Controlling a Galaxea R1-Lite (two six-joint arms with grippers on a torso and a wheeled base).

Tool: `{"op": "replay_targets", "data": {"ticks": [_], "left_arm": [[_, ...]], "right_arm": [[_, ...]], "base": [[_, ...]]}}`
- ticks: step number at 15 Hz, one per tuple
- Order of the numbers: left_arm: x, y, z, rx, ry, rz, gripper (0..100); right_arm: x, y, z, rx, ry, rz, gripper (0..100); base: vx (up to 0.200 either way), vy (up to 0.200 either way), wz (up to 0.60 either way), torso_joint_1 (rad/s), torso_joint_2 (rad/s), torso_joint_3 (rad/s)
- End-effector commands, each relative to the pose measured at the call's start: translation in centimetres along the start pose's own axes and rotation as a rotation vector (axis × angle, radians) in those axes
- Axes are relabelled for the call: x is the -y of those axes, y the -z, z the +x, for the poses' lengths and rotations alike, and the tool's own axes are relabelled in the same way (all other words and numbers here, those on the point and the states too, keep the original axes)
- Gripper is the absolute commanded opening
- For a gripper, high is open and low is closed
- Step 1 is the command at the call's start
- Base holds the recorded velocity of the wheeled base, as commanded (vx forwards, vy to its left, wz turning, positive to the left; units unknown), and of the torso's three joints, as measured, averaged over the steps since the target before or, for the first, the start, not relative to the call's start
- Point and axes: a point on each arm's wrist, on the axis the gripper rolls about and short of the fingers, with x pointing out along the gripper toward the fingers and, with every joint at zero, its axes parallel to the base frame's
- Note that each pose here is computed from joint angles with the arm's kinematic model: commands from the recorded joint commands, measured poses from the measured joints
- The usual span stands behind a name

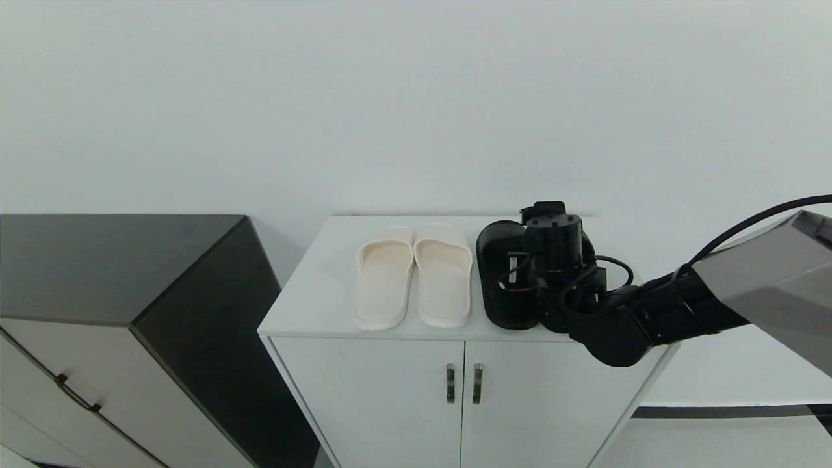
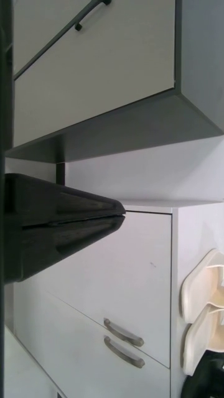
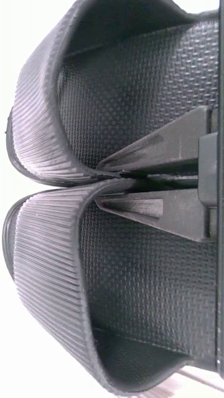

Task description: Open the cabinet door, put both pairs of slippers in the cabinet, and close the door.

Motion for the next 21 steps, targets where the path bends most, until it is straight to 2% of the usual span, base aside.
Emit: {"op": "replay_targets", "data": {"ticks": [1, 6, 7, 8, 12, 16, 21], "left_arm": [[0.0, 0.0, 0.0, 0.000, 0.000, 0.000, 0], [0.0, 0.0, 0.0, 0.000, 0.000, 0.000, 0], [0.0, 0.0, 0.0, 0.000, 0.000, 0.000, 0], [0.0, 0.0, 0.0, 0.000, 0.000, 0.000, 0], [0.0, 0.0, 0.0, 0.000, 0.001, 0.000, 0], [0.0, 0.0, 0.0, 0.000, 0.001, 0.001, 0], [0.0, 0.0, 0.0, 0.000, 0.001, 0.001, 0]], "right_arm": [[0.4, -1.4, -0.7, 0.026, -0.004, 0.020, 0], [2.3, -4.1, -4.8, 0.053, -0.062, 0.005, 0], [2.8, -4.6, -6.7, 0.052, -0.137, 0.002, 0], [3.4, -4.3, -9.7, 0.023, -0.284, -0.022, 0], [6.5, -3.6, -17.3, -0.036, -0.638, -0.066, 0], [8.8, -3.4, -20.0, -0.081, -0.786, -0.083, 0], [8.6, -2.7, -20.0, -0.108, -0.805, -0.094, 0]], "base": [[0.000, 0.000, 0.00, 0.000, 0.00, 0.000], [0.000, 0.000, 0.00, 0.000, 0.00, 0.000], [0.000, 0.000, 0.00, 0.000, 0.00, 0.000], [0.000, 0.000, 0.00, 0.000, 0.00, 0.000], [0.000, 0.000, 0.00, 0.000, 0.00, 0.000], [0.000, 0.000, 0.00, 0.000, 0.00, 0.000], [-0.040, 0.000, 0.00, 0.000, 0.00, 0.001]]}}
